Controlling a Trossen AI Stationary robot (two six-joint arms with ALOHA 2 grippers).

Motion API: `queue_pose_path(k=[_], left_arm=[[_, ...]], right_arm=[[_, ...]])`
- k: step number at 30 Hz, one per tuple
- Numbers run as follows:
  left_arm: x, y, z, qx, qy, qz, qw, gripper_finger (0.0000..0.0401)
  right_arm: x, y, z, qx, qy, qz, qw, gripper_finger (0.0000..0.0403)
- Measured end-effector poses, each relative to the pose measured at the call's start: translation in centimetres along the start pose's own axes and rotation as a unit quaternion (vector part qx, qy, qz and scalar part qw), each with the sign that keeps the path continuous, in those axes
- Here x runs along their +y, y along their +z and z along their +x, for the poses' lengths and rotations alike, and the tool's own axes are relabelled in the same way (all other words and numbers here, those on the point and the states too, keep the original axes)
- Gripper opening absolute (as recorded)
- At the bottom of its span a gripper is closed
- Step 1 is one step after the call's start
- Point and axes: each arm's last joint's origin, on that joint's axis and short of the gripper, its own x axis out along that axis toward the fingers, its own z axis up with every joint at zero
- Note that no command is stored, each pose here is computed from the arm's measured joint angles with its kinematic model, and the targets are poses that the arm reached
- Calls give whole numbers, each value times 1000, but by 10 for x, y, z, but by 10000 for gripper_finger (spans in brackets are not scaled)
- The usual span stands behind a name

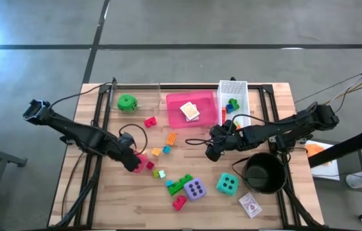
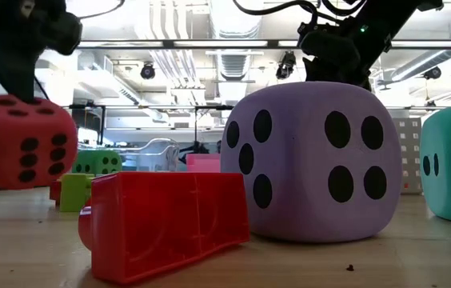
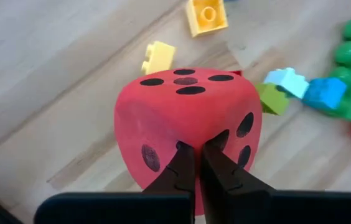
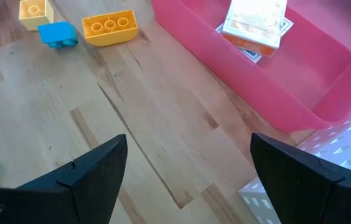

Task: Pick & Place Toys
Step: Put the red die into the transparent bin

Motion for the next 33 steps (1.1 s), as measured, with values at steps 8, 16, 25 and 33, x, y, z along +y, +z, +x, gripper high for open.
queue_pose_path(k=[8, 16, 25, 33], left_arm=[[-1, -1, 13, 11, 36, 6, 999, 2], [-7, 1, 16, -3, 14, 23, 1000, 33], [-10, 2, 30, -29, 20, 54, 998, 185], [-11, -1, 43, -11, 29, 52, 998, 289]], right_arm=[[0, 0, 0, 0, 0, 0, 1000, 334], [0, 0, 0, -1, 0, 0, 1000, 334], [0, 0, 0, -1, 1, 1, 1000, 334], [0, 0, 0, -1, 1, 1, 1000, 334]])
